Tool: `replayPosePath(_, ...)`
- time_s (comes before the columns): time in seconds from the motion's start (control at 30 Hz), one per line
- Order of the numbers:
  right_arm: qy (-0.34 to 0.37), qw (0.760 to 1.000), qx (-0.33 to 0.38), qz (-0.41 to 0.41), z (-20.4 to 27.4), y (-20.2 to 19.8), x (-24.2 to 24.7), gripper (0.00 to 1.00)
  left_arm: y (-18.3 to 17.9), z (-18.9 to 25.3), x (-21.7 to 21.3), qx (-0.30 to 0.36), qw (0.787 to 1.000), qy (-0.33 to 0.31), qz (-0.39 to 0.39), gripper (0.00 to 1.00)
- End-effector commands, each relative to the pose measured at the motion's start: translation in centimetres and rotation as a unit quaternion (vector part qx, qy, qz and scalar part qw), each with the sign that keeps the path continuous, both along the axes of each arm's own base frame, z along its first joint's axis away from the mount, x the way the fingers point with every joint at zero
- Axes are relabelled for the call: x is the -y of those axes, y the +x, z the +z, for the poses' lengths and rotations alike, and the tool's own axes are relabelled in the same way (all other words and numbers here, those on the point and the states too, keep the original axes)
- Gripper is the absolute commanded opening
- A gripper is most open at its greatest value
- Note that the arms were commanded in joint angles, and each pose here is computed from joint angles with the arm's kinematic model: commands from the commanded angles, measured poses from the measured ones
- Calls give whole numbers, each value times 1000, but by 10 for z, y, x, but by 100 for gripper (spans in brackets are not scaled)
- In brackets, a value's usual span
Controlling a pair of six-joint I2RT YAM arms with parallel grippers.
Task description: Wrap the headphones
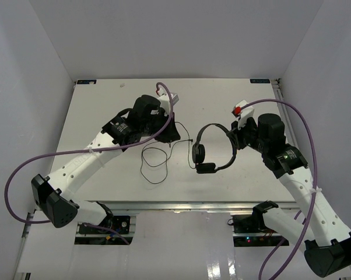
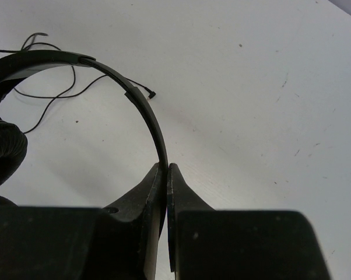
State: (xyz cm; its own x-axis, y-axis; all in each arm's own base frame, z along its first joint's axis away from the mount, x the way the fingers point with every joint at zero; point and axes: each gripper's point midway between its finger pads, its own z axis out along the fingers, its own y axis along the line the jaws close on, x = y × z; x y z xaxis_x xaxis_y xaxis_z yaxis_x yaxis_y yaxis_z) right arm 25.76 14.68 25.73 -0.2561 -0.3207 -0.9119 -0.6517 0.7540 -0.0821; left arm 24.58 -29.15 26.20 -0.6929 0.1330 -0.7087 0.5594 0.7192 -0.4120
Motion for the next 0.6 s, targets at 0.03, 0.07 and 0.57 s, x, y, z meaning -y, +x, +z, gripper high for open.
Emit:
replayPosePath(0.03, 48, 995, 35, -79, 24, 30, 2, 8, -21, 15, 17, -65, 997, -29, -38, 0)
replayPosePath(0.07, 49, 995, 36, -78, 25, 31, 0, 8, -23, 15, 18, -72, 996, -30, -40, 0)
replayPosePath(0.57, 98, 995, 21, -28, 50, 35, -30, 8, -34, 22, 7, -104, 994, -2, -34, 0)
